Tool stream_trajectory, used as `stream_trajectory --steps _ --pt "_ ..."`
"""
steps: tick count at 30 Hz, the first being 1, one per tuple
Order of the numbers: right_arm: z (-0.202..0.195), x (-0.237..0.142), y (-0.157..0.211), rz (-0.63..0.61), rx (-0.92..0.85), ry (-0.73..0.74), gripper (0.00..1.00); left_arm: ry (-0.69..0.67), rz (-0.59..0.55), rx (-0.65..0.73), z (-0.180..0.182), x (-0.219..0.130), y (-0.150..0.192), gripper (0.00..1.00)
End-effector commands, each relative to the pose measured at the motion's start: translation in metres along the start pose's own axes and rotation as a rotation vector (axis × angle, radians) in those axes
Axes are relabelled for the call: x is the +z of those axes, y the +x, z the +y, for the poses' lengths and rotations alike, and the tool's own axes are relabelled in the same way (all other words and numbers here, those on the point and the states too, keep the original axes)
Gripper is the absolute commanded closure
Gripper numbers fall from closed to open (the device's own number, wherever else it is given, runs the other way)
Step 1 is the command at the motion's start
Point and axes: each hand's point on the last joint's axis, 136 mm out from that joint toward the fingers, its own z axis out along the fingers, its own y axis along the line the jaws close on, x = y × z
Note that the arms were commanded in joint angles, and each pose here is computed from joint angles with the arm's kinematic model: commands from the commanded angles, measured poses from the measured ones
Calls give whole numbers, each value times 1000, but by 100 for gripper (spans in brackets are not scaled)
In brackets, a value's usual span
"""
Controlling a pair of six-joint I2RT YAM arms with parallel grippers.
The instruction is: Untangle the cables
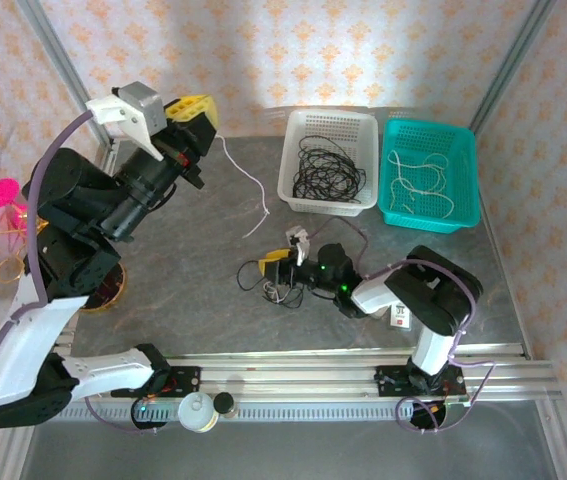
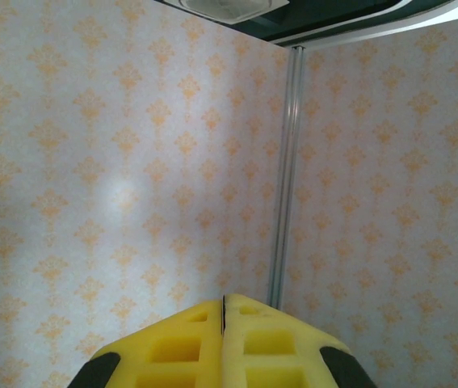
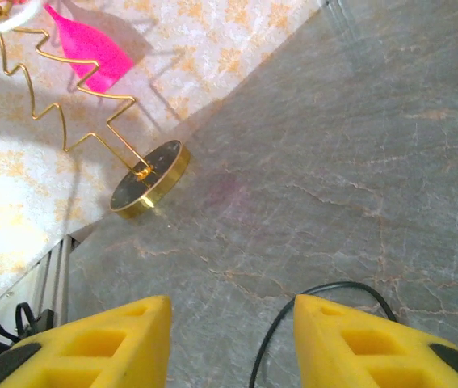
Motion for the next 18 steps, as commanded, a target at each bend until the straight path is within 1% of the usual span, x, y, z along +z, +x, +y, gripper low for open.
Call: stream_trajectory --steps 1,5,8,12,14,18 --pt "5 -7 -14 -37 48 17 56 -5 -53 -26 0 -4 -12 100" --pt "11 -15 -33 -93 133 31 56 -4 -47 -29 0 -1 -8 100" --pt "15 -19 -47 -131 250 32 54 -7 -43 -27 0 1 -5 100" --pt "31 -9 -52 -94 450 -56 52 -10 -43 -23 1 2 -4 100" --pt "41 -4 -55 -82 520 -114 52 -11 -45 -23 1 2 -5 100" --pt "52 4 -62 -85 627 -164 49 -12 -47 -26 1 2 -6 100"
